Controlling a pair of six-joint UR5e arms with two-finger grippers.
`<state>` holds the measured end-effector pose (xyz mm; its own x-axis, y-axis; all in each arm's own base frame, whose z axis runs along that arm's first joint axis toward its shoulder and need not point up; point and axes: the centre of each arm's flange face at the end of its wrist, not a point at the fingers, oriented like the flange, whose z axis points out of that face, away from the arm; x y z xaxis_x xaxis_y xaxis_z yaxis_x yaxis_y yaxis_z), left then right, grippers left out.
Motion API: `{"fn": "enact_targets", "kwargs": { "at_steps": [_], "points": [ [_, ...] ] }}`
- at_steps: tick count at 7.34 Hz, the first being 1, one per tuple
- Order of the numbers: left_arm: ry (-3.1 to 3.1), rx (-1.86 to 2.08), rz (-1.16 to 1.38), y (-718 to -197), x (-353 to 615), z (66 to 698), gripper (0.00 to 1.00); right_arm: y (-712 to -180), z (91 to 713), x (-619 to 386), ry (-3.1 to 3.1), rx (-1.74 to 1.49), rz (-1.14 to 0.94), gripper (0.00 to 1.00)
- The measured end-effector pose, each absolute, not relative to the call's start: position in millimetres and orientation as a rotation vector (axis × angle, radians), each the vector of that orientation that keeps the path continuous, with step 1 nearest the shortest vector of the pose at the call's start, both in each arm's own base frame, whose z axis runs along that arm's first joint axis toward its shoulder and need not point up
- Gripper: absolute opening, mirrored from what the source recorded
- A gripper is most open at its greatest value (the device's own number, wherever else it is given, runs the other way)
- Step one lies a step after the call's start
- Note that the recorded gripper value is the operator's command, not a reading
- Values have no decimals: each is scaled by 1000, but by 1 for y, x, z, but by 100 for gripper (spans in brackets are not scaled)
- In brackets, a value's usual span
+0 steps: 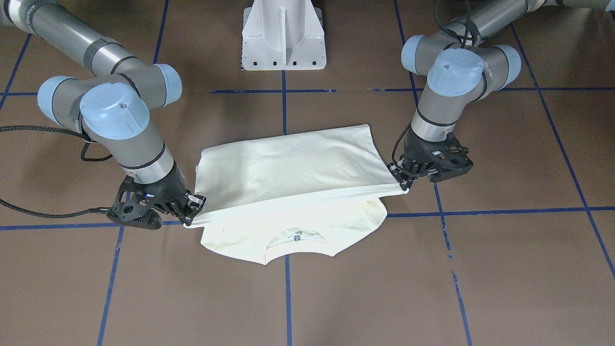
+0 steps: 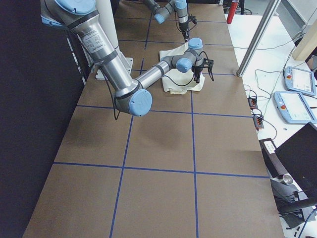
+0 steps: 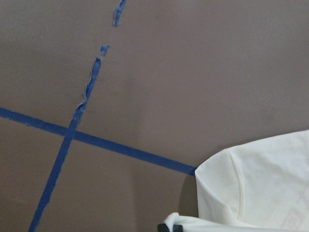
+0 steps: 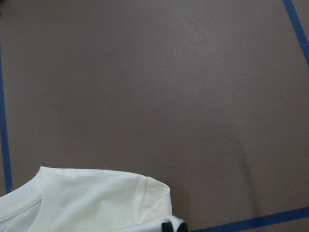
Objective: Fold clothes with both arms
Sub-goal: 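Lay the hem near the collar and open both grippers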
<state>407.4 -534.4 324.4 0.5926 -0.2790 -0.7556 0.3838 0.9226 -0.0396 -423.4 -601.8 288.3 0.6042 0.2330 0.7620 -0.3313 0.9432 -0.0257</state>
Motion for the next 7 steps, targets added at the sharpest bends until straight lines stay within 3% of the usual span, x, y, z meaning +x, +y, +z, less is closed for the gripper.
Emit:
{"fn": "enact_targets", "kwargs": {
  "at_steps": [3,4,5,7],
  "points": [
    [856,118,-416,-553,428,317,0,-607,280,-429,-863,129,328,0],
    [853,113,-422,-555,431,317,80,-607,281,-430,-861,127,328,38],
    [851,111,-423,-555,432,318,100,-607,283,-430,-858,125,327,99],
    [847,117,-430,-559,426,320,100,-607,290,-430,-850,120,320,100]
  ]
}}
